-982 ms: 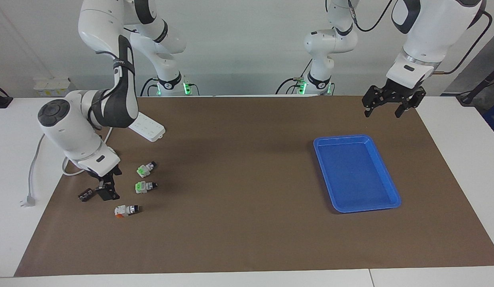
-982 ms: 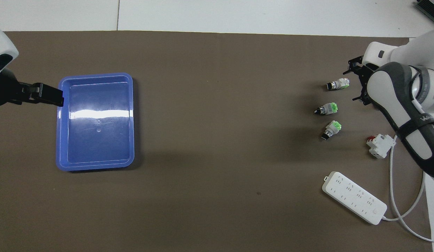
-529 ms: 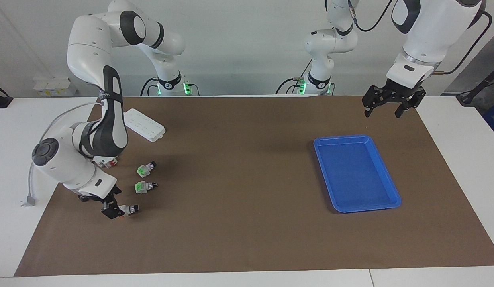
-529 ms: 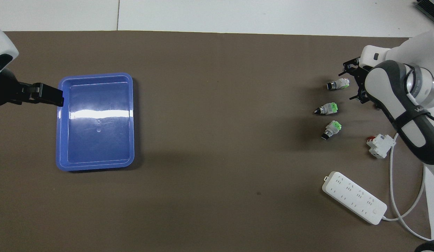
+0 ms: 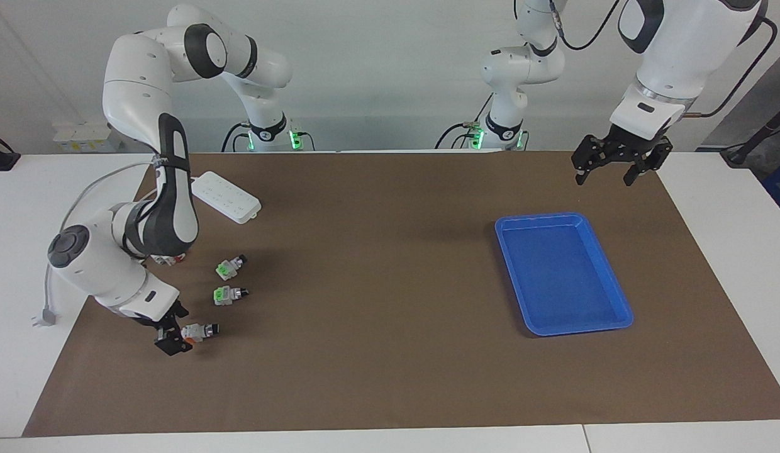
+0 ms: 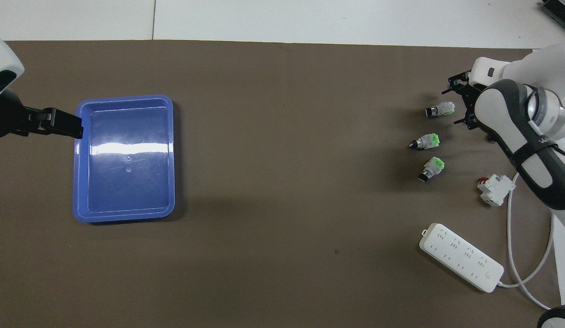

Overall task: Turn and place switch with both arms
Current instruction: 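Lower the right gripper onto the farthest green-topped switch and close, then lift the switch with the right gripper while the left gripper advances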

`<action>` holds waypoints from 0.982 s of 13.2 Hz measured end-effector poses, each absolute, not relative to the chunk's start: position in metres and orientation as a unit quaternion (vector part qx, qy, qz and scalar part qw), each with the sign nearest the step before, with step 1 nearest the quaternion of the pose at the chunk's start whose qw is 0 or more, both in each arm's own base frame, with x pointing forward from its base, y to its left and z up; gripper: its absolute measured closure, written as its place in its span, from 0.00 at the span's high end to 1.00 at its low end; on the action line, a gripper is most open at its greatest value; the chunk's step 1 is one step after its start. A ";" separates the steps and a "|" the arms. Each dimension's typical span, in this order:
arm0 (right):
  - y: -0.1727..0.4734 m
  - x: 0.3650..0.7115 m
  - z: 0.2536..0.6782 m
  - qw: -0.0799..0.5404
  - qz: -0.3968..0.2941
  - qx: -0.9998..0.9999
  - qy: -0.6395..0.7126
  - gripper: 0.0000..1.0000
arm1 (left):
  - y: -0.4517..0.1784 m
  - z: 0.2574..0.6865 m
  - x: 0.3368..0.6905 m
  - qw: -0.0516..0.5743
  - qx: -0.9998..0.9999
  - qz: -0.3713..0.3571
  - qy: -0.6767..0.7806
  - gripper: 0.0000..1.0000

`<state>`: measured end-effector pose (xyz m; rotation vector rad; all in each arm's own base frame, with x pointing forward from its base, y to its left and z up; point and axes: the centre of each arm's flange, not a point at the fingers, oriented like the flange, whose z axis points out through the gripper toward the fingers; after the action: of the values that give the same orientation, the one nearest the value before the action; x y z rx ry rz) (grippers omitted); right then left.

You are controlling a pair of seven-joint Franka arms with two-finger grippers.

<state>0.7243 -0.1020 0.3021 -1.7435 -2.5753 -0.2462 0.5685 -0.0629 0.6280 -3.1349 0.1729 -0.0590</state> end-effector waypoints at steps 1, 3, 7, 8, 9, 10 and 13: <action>-0.101 0.724 0.300 0.012 -0.079 -0.559 -0.826 0.94 | -0.063 0.628 0.568 0.001 -0.998 -0.019 0.055 1.00; -0.100 0.723 0.294 0.017 -0.078 -0.562 -0.823 0.92 | -0.063 0.628 0.568 0.001 -0.998 -0.019 0.055 1.00; -0.101 0.717 0.278 0.029 -0.073 -0.611 -0.788 0.86 | -0.063 0.628 0.568 0.001 -0.998 -0.019 0.055 1.00; -0.102 0.717 0.277 0.030 -0.072 -0.620 -0.780 0.85 | -0.063 0.628 0.568 0.001 -0.998 -0.019 0.055 1.00; -0.103 0.716 0.277 0.030 -0.072 -0.628 -0.774 0.85 | -0.063 0.628 0.568 0.001 -0.998 -0.019 0.055 1.00; -0.104 0.716 0.277 0.031 -0.072 -0.635 -0.768 0.81 | -0.063 0.628 0.568 0.001 -0.998 -0.019 0.055 1.00; -0.105 0.716 0.278 0.031 -0.071 -0.645 -0.760 0.75 | -0.063 0.628 0.568 0.001 -0.998 -0.019 0.055 1.00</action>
<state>0.7156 -0.1047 0.2782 -1.9858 -2.3422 -0.2199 0.5685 -0.0629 0.6280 -3.1349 0.1729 -0.0588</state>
